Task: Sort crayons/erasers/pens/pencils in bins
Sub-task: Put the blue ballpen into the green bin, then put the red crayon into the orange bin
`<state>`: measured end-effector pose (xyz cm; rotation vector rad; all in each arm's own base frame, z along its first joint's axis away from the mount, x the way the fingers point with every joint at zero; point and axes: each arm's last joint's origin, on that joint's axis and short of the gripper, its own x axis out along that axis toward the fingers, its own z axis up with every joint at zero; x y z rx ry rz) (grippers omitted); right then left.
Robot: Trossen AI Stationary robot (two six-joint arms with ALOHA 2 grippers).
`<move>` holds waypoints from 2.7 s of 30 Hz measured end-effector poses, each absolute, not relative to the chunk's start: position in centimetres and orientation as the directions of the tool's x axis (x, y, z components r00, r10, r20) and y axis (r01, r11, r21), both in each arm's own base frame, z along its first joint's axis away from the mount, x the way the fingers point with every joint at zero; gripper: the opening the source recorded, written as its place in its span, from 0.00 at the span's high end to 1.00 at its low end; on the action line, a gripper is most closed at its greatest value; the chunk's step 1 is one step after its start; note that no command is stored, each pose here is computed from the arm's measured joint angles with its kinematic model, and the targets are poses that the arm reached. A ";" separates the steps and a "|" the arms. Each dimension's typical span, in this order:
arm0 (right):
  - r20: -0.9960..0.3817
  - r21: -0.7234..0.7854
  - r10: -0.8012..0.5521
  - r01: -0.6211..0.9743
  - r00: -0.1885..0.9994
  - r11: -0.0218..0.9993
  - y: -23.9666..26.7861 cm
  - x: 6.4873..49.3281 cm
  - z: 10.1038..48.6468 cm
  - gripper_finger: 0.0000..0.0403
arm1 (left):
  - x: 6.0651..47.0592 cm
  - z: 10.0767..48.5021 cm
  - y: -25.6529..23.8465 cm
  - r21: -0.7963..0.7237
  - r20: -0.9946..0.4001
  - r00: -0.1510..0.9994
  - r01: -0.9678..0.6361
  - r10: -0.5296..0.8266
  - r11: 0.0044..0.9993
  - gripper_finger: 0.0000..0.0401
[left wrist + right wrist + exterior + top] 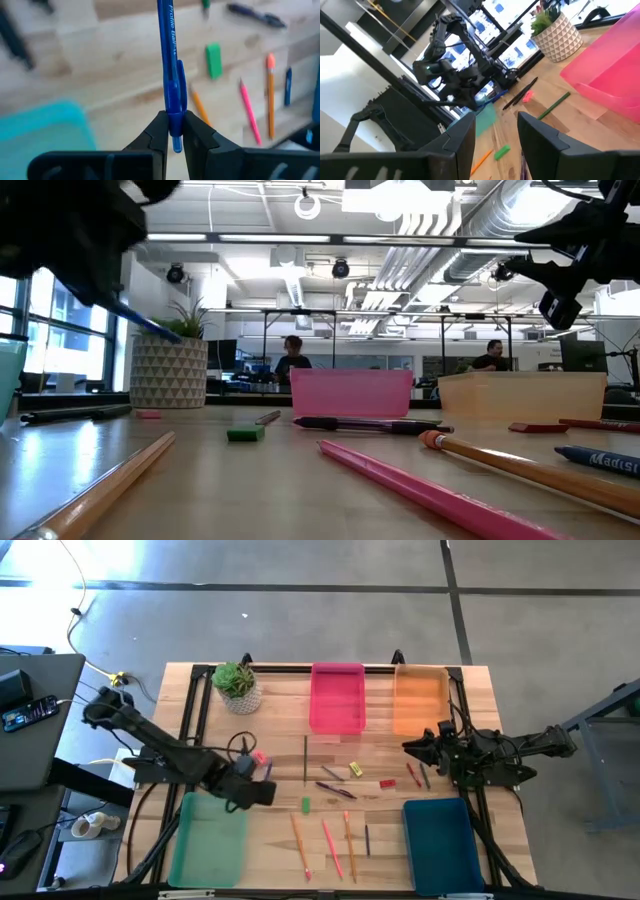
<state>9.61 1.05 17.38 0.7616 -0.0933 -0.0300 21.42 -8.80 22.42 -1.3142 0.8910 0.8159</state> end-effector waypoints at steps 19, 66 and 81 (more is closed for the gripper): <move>0.095 0.712 -0.186 0.064 0.978 0.699 0.7 9.6 17.6 0.65 | 12.5 23.9 -17.1 -0.387 -0.902 0.351 -0.915 -0.253 0.110 0.94; -0.781 0.412 -0.055 0.580 0.622 0.703 1.7 12.1 23.0 0.65 | 14.4 19.6 -18.3 -0.189 -0.973 0.158 -0.965 -0.168 0.183 0.66; -0.943 0.249 -0.022 0.746 0.333 0.617 2.4 14.2 19.8 0.65 | 13.6 26.6 -12.9 -0.700 -0.692 0.720 -0.685 0.045 0.204 0.68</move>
